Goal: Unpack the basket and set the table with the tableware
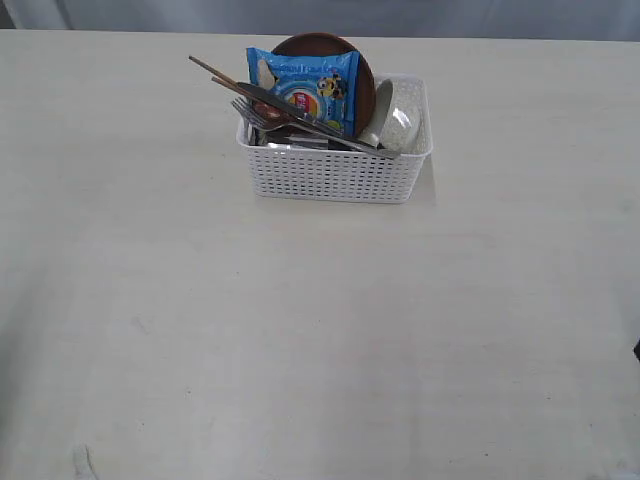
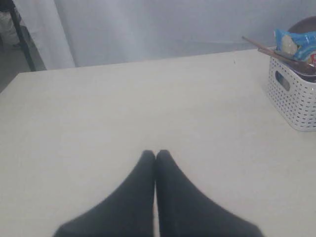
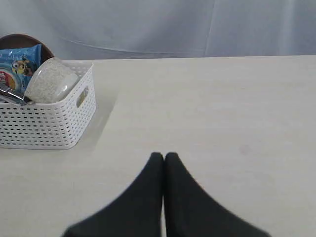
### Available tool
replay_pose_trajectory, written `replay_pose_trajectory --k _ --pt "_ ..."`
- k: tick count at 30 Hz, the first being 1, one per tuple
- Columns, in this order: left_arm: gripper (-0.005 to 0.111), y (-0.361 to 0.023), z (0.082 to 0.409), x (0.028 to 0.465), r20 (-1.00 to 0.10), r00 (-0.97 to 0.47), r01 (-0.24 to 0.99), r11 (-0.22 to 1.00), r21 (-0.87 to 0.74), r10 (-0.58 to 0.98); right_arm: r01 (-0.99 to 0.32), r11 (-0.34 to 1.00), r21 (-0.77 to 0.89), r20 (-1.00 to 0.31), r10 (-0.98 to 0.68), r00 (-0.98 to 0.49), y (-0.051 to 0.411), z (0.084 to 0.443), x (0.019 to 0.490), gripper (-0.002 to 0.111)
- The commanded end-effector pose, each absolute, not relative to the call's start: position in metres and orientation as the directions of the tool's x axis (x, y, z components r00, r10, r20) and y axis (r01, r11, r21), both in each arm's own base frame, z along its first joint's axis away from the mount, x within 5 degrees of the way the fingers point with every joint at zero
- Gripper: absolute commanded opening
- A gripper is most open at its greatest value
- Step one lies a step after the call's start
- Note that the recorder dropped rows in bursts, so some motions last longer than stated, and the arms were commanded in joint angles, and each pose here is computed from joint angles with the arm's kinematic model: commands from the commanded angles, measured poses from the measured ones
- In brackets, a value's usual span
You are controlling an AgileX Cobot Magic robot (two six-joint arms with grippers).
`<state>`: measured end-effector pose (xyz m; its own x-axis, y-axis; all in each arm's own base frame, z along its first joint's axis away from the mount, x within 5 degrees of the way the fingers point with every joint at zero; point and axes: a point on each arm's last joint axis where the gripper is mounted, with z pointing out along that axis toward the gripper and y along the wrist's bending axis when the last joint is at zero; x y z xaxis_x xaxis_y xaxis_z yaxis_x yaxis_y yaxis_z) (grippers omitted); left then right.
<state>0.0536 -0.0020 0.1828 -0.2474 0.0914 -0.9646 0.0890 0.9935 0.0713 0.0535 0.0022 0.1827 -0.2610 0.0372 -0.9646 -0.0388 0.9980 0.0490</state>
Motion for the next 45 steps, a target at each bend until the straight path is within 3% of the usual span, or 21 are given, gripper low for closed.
replay_pose_trajectory --k 1,9,15,17,20,23,28,31,34,36,39,45 --pt "0.000 -0.002 0.182 0.054 -0.965 -0.247 0.093 0.993 0.071 0.092 -0.046 0.998 0.049 -0.975 0.038 -0.221 0.003 0.185 0.054 0.000" --pt "0.000 -0.002 0.182 0.053 -0.965 -0.248 0.094 0.994 0.063 0.085 -0.090 0.995 0.049 -0.974 0.068 0.217 0.005 0.226 0.054 0.000" --pt "0.000 -0.002 0.182 0.053 -0.965 -0.248 0.094 0.994 0.063 0.085 -0.093 0.994 0.048 -0.967 0.070 0.247 0.005 0.228 0.053 0.000" --pt "0.000 -0.002 0.182 0.053 -0.965 -0.248 0.094 0.994 0.063 0.085 -0.100 0.994 0.046 -0.945 0.076 0.318 0.005 0.235 0.051 0.000" --pt "0.000 -0.002 0.182 0.053 -0.965 -0.248 0.094 0.994 0.063 0.085 -0.158 0.982 0.101 -0.848 0.168 0.503 0.005 0.253 0.043 0.000" --pt "0.000 -0.002 0.182 0.053 -0.965 -0.248 0.094 0.994 0.063 0.085 -0.179 0.973 0.143 -0.830 0.217 0.514 0.003 0.302 0.029 0.000" --pt "0.000 -0.002 0.182 0.053 -0.965 -0.248 0.094 0.994 0.063 0.085 -0.117 0.980 0.163 -0.942 0.190 0.276 0.003 0.376 0.051 0.000" --pt "0.000 -0.002 0.182 0.054 -0.965 -0.247 0.094 0.993 0.068 0.089 -0.089 0.981 0.175 -0.985 0.173 -0.025 0.011 0.404 0.114 0.000" --pt "0.000 -0.002 0.182 0.054 -0.965 -0.247 0.094 0.993 0.068 0.089 -0.202 0.976 0.080 -0.897 -0.018 -0.443 0.054 0.380 0.205 0.000" --pt "0.000 -0.002 0.182 0.054 -0.965 -0.247 0.094 0.993 0.068 0.089 -0.302 0.953 0.020 -0.775 -0.176 -0.607 0.089 0.355 0.246 0.000" --pt "0.000 -0.002 0.182 0.054 -0.965 -0.247 0.094 0.993 0.068 0.089 -0.384 0.923 0.003 -0.613 -0.302 -0.730 0.132 0.317 0.284 0.000" --pt "0.000 -0.002 0.182 0.054 -0.965 -0.247 0.094 0.993 0.068 0.089 -0.405 0.913 0.057 -0.553 -0.309 -0.774 0.169 0.287 0.321 0.000"
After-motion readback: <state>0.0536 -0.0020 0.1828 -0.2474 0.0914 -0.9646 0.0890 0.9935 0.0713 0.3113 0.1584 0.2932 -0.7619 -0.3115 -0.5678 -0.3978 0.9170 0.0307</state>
